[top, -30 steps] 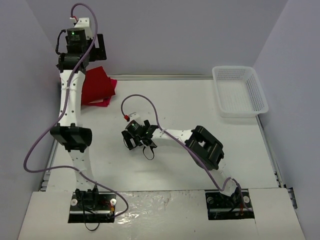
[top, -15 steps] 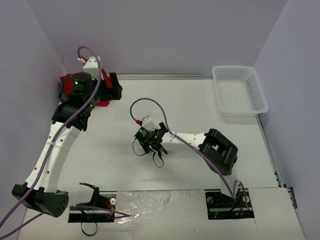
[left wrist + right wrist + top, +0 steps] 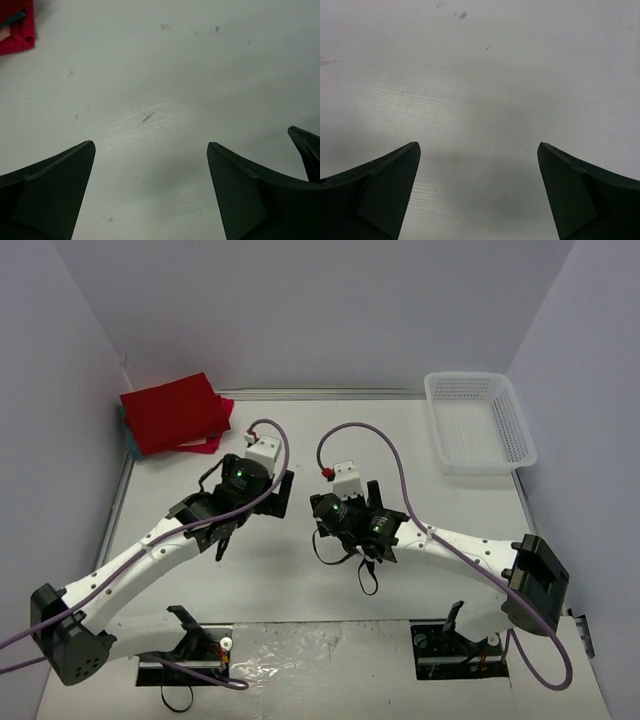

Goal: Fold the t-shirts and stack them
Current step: Put the neatly folded tshirt into the corner of the board with the left arm

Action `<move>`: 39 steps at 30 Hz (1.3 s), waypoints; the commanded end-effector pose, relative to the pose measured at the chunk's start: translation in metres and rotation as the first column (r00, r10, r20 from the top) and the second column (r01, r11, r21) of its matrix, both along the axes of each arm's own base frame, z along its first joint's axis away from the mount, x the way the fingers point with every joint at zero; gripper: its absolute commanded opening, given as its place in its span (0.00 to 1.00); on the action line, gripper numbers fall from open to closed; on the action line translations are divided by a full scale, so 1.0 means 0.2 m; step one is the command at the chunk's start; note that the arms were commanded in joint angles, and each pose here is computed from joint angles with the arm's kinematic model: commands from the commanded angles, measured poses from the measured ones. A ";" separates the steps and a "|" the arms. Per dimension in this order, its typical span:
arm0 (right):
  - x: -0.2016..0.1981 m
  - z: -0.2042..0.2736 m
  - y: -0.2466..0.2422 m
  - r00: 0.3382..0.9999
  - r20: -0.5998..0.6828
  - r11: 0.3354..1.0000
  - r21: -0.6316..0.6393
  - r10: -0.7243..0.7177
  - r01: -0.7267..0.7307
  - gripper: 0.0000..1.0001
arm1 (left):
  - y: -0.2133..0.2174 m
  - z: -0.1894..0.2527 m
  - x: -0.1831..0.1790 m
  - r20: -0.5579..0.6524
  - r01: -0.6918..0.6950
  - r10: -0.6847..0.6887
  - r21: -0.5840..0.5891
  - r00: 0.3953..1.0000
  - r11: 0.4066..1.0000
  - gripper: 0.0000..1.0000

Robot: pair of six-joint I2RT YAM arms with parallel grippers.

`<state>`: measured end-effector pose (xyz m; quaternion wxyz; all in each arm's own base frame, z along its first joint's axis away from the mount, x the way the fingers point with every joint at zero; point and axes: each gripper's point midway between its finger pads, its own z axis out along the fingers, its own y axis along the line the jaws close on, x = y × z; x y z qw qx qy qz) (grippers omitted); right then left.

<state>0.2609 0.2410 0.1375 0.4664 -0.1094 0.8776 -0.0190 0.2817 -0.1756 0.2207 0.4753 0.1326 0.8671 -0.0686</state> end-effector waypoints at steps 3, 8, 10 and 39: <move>-0.06 -0.19 -0.06 0.999 -0.051 0.997 -0.070 -0.017 0.013 1.00 | -0.10 -0.05 0.03 0.065 -0.039 0.030 0.136 0.997 0.990 0.94; -0.10 -0.25 -0.01 0.995 -0.097 0.997 -0.062 0.036 -0.042 1.00 | -0.15 -0.19 0.02 0.121 -0.034 0.030 0.034 0.992 0.999 0.94; -0.12 -0.24 0.01 0.994 -0.097 0.997 -0.055 0.057 -0.063 1.00 | -0.14 -0.20 0.02 0.158 -0.049 0.042 0.036 0.987 0.998 0.94; -0.12 0.09 -0.12 0.995 0.092 0.994 0.103 0.028 -0.038 1.00 | -0.14 -0.30 -0.01 0.149 0.001 -0.015 0.092 0.989 0.996 0.94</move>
